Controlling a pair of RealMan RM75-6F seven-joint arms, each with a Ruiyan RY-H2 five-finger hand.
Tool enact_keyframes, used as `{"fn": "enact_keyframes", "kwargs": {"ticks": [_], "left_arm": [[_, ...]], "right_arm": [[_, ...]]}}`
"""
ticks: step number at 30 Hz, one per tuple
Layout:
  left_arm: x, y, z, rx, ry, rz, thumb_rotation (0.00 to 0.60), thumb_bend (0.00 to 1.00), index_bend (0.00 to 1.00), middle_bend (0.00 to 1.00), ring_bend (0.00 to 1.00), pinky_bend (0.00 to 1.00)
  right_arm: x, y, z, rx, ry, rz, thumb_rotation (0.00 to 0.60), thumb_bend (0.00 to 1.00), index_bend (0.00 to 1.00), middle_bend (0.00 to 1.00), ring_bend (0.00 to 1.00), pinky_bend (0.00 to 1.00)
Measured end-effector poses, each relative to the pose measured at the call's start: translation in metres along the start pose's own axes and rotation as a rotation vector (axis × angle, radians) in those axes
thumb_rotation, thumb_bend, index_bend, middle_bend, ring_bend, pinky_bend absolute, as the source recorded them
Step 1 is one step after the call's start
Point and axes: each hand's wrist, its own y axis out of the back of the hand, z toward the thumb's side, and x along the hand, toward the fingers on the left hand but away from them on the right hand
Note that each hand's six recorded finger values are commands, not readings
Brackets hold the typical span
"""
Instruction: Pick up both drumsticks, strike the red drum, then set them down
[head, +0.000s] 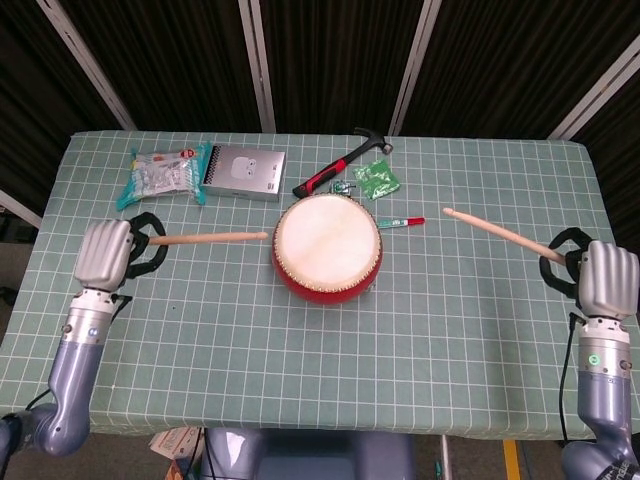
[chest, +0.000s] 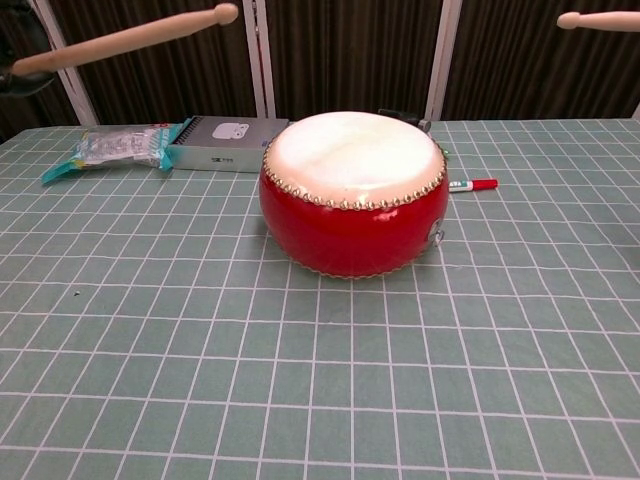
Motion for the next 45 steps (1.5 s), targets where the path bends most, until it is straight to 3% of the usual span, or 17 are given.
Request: {"fn": "enact_keyframes", "kwargs": {"ticks": [6,13,28,36,40,45], "left_arm": [[-0.032,-0.013,-0.028,0.031,0.049,-0.069,0.600,0.54,0.76,1.00,1.00,1.00],[-0.052,-0.029,-0.038,0.069,0.053,-0.126,0.600,0.53,0.75,1.00,1.00,1.00],[-0.083,-0.058,-0.052,0.189,0.062,-0.242,0.600,0.48,0.72,0.93,0.97,0.99],[-0.087,-0.071,-0.063,0.279,0.090,-0.310,0.600,0.35,0.61,0.70,0.76,0.81],[-0.088,-0.076,-0.064,0.310,0.094,-0.339,0.600,0.27,0.48,0.55,0.60,0.65],[-0.087,-0.082,-0.064,0.327,0.110,-0.371,0.600,0.21,0.36,0.41,0.46,0.56]], "right_arm": [[0.012,-0.010,-0.008,0.028,0.028,0.058,0.600,0.59,0.93,0.99,1.00,0.99],[0.028,-0.025,-0.032,0.120,0.018,0.124,0.600,0.59,0.93,0.99,1.00,0.99],[0.059,-0.056,-0.079,0.209,-0.014,0.371,0.600,0.59,0.93,0.99,1.00,0.94],[0.062,-0.069,-0.085,0.299,0.007,0.463,0.600,0.59,0.87,0.92,0.97,0.84],[0.062,-0.074,-0.087,0.352,0.013,0.478,0.600,0.59,0.74,0.79,0.86,0.67],[0.062,-0.078,-0.089,0.407,0.009,0.488,0.600,0.59,0.58,0.61,0.69,0.52]]}}
